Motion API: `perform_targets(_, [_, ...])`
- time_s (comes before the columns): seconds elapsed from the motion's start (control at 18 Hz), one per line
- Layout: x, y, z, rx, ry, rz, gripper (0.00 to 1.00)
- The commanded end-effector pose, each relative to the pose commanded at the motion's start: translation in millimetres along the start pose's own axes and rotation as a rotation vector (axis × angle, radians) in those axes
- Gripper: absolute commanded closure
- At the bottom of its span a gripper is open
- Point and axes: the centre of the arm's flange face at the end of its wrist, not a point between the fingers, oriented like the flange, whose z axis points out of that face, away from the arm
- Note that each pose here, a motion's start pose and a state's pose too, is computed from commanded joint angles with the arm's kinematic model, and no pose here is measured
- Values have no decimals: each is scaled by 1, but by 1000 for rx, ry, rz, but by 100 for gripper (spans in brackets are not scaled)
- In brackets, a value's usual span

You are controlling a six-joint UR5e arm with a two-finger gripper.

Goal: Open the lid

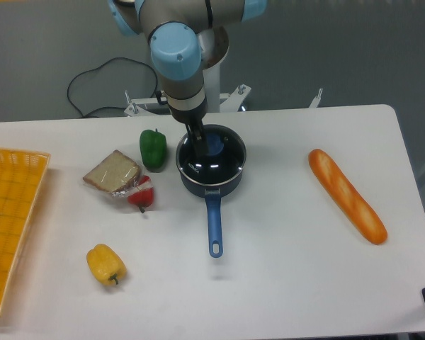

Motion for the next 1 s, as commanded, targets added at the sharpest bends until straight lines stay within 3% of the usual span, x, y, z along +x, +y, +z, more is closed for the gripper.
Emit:
perform_targets(0.56, [-5,2,3,-23,-36,-5,0])
perform_targets(1.0, [-8,10,18,-55,-10,-17,0])
